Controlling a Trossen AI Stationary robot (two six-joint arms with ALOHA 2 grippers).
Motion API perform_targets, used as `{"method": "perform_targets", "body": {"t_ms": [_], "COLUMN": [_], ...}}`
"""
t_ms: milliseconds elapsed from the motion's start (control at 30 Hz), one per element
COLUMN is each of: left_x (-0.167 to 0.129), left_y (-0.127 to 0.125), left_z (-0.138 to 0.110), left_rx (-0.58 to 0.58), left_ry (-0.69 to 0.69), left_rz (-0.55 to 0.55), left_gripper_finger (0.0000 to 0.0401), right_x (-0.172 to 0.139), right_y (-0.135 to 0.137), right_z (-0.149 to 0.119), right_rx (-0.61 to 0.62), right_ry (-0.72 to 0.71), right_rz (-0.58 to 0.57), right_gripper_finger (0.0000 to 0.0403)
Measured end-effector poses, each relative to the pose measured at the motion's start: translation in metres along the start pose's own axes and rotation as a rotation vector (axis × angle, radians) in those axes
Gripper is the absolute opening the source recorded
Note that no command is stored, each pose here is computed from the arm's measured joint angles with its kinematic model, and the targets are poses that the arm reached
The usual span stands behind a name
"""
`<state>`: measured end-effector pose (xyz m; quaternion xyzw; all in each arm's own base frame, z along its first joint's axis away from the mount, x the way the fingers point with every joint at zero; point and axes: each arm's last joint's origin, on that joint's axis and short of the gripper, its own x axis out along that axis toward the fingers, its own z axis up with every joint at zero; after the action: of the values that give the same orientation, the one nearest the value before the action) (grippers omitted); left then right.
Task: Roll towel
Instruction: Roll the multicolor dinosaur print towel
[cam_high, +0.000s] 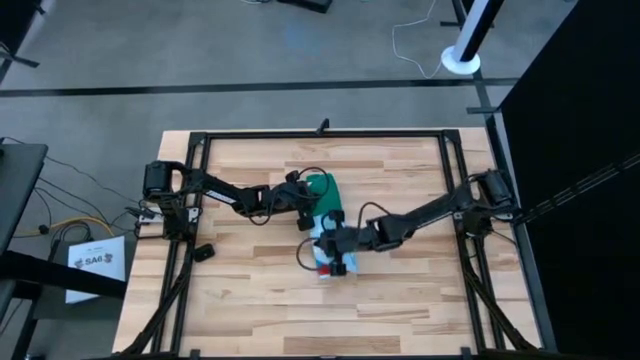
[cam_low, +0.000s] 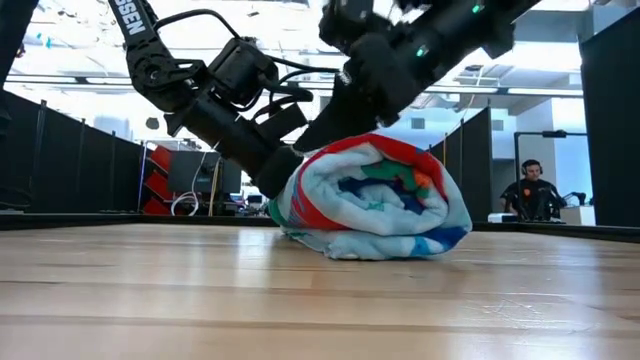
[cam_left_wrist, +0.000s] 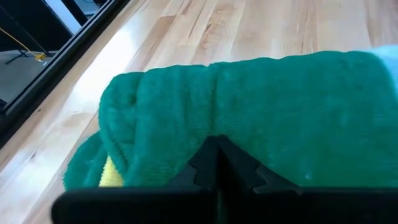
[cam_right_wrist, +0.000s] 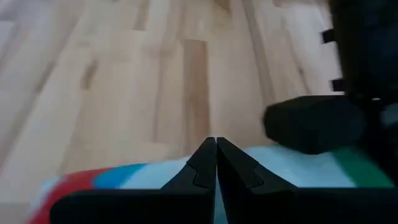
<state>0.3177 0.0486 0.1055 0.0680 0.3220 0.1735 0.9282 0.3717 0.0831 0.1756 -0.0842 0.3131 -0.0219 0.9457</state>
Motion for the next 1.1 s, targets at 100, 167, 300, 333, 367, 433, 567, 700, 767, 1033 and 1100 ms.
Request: {"method": "perform_targets", "body": {"t_ms": [100,167,300,333,367,433,567,700,767,1033,1100], "left_x": [0.000,0.000,0.000,0.000,0.000,0.001,0.002,0.003,0.003,0.003,0.003], "left_y": [-0.001,-0.001,-0.002,0.000,0.000,0.004,0.008,0.010,0.010,0.010,0.010], "left_z": [0.000,0.000,-0.001,-0.001,-0.001,-0.002,-0.003,-0.003,-0.003,-0.003,-0.003], "left_rx": [-0.001,-0.006,-0.003,-0.005,-0.009,-0.019,-0.029,-0.025,-0.025,0.014,0.017], "left_ry": [0.000,0.001,0.006,0.008,0.009,0.016,0.019,0.020,0.021,0.016,0.016], "left_rz": [-0.003,-0.009,-0.015,-0.018,-0.026,-0.024,-0.031,-0.028,-0.026,-0.045,-0.044], "left_gripper_finger": [0.0000,0.0000,0.0000,0.0000,0.0000,0.0000,0.0000,0.0000,0.0000,0.0000,0.0000], "right_x": [0.012,0.024,0.044,0.050,0.054,0.060,0.061,0.059,0.058,0.051,0.050], "right_y": [-0.016,-0.021,-0.013,-0.008,-0.004,0.003,0.013,0.018,0.021,0.048,0.052], "right_z": [-0.007,-0.018,-0.033,-0.039,-0.042,-0.048,-0.051,-0.050,-0.050,-0.049,-0.049], "right_rx": [0.001,0.006,0.001,0.005,0.010,0.022,0.033,0.031,0.047,0.100,0.104], "right_ry": [0.026,0.054,0.070,0.076,0.077,0.081,0.070,0.066,0.060,0.050,0.049], "right_rz": [-0.037,-0.043,-0.033,-0.027,-0.024,-0.027,-0.021,-0.010,0.006,0.196,0.229], "right_gripper_finger": [0.0000,0.0000,0.0000,0.0000,0.0000,0.0000,0.0000,0.0000,0.0000,0.0000,0.0000]}}
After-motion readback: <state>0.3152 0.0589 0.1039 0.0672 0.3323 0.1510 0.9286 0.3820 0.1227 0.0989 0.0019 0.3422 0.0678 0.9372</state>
